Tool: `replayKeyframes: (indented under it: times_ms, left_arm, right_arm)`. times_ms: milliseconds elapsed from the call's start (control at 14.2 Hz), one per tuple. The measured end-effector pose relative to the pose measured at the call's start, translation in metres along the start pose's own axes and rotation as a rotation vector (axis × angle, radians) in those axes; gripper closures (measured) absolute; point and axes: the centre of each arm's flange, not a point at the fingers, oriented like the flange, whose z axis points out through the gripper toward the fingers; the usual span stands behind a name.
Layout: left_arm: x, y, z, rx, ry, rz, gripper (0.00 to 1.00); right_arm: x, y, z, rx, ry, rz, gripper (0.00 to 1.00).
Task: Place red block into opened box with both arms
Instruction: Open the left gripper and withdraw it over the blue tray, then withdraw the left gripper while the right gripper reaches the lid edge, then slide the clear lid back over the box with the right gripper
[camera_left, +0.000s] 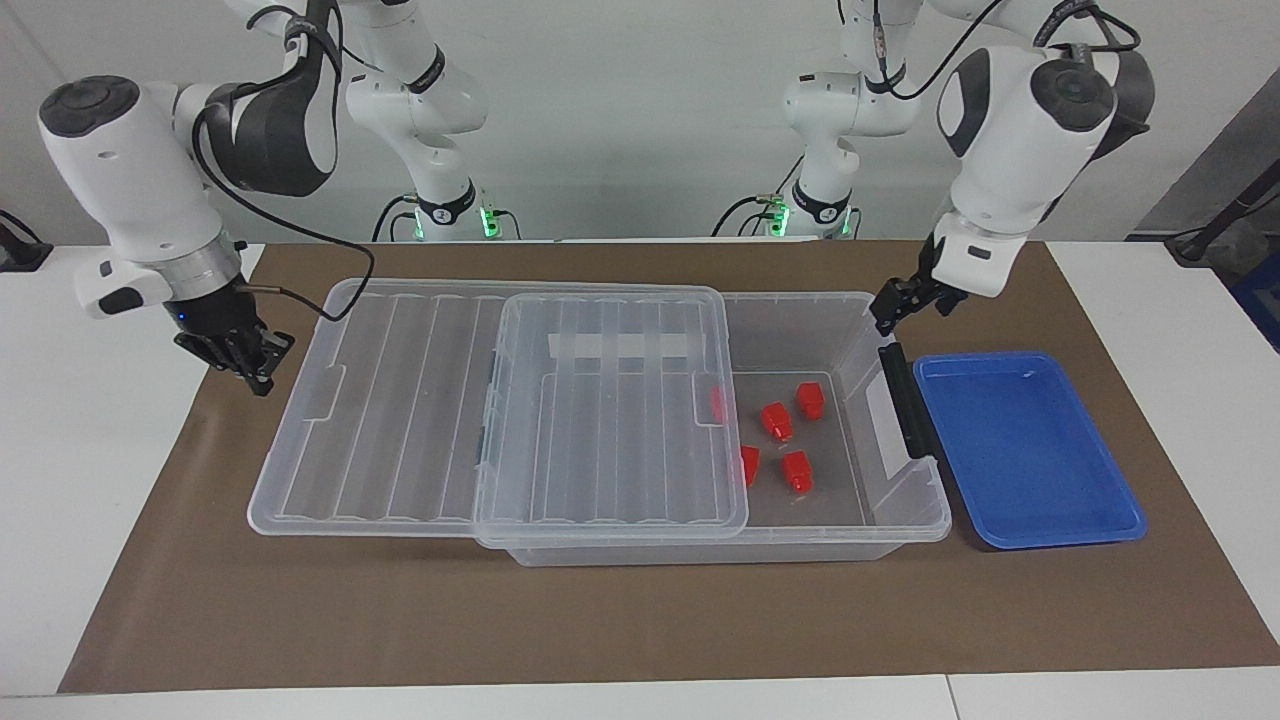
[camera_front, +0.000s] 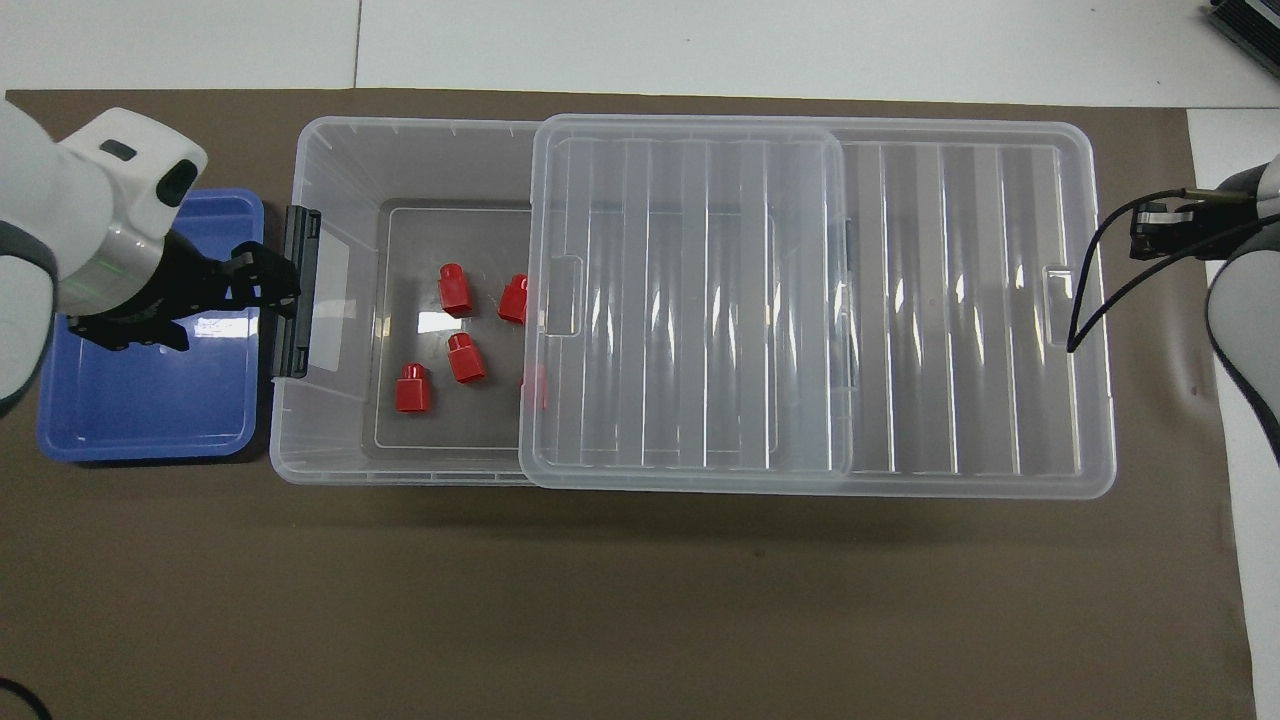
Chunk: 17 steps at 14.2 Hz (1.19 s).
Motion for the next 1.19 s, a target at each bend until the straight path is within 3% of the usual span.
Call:
replayKeyframes:
  times_ms: [211, 491, 842, 1193]
  left_arm:
    - [0.011, -0.05, -0.011, -0.01, 0.015, -0.019, 0.0]
    - [0.016, -0.057, -0.015, -0.02, 0.045, -0.023, 0.0]
    - [0.014, -0.051, -0.017, -0.016, 0.057, 0.224, 0.0]
    - [0.013, -0.05, -0.017, -0.015, 0.059, 0.279, 0.0]
  right_arm:
    - [0.01, 0.008, 0.029, -0.003, 0.003, 0.001, 0.99]
    - [0.019, 0.011, 0.058, 0.013, 0.006, 0.001, 0.99]
    - [0.019, -0.003, 0.059, 0.019, 0.007, -0.02, 0.99]
    - [0.014, -0.033, 0.061, 0.038, -0.015, -0.077, 0.99]
